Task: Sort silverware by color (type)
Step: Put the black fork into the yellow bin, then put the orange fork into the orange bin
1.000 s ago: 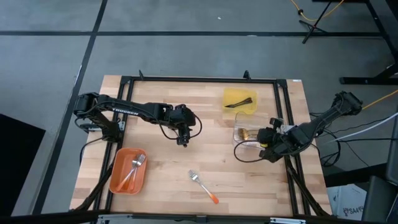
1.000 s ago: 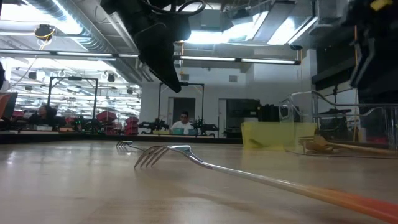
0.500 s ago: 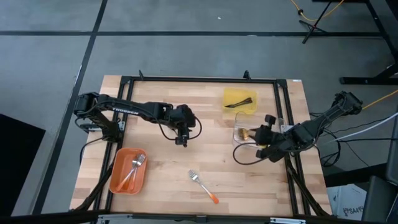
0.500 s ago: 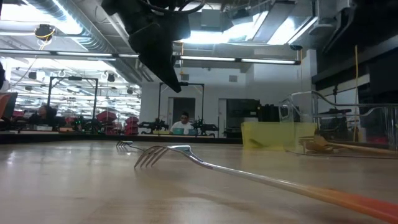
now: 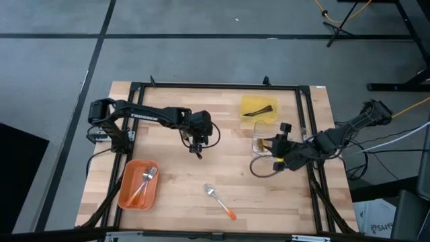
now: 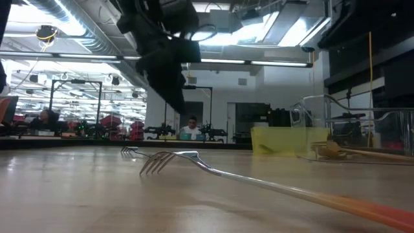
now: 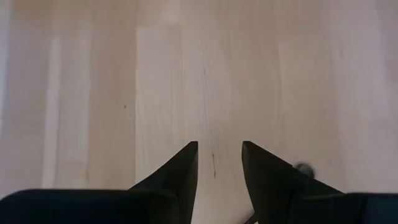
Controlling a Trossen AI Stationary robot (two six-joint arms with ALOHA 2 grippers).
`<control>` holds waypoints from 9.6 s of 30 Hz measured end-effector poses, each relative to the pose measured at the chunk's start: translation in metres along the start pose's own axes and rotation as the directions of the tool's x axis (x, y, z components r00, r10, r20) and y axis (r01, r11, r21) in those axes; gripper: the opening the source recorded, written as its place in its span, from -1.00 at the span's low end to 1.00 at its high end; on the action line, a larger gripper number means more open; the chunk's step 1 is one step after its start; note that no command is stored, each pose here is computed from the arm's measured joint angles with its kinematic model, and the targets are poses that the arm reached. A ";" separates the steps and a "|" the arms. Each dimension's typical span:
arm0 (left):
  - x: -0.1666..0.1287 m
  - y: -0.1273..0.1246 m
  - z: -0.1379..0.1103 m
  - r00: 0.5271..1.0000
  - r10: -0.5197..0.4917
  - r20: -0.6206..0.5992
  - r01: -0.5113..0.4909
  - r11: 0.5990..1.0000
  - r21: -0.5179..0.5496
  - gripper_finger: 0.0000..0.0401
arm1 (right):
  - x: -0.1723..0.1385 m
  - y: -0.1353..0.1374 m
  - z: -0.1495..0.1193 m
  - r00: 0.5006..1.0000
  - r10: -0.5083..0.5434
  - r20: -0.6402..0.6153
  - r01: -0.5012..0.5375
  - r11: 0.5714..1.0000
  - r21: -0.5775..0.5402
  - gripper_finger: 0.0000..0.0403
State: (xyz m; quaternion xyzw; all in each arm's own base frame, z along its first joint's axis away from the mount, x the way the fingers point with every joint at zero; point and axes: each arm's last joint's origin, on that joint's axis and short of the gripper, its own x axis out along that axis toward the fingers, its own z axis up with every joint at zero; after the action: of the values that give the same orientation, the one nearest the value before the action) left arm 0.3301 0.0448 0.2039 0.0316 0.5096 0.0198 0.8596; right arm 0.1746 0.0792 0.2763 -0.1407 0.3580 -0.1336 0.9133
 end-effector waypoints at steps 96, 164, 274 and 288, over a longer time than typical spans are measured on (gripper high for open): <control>0.044 0.000 -0.064 0.938 -0.071 -0.340 0.212 0.893 0.398 -0.64 | 0.027 -0.034 0.005 0.993 0.056 -0.101 -0.049 0.997 0.066 -0.46; -0.002 0.071 0.090 0.441 0.247 0.863 -0.219 0.962 -0.163 -1.00 | -0.004 -0.055 -0.004 1.000 0.014 -0.022 -0.013 0.999 0.050 -0.46; 0.090 0.045 0.136 0.748 -0.024 0.664 0.123 0.987 -0.103 -0.59 | -0.004 -0.055 -0.004 1.000 0.016 -0.023 -0.014 0.998 0.063 -0.46; 0.028 0.027 0.149 0.717 -0.063 0.694 0.138 0.989 -0.053 -0.59 | -0.004 -0.054 -0.004 0.999 0.043 -0.024 -0.042 0.997 0.063 -0.46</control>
State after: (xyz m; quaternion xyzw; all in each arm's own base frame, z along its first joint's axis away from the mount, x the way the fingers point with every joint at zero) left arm 0.4746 0.0687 0.2528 -0.0345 0.1525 -0.0145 0.9876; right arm 0.1612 0.0298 0.2953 -0.1029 0.3681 -0.1271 0.9153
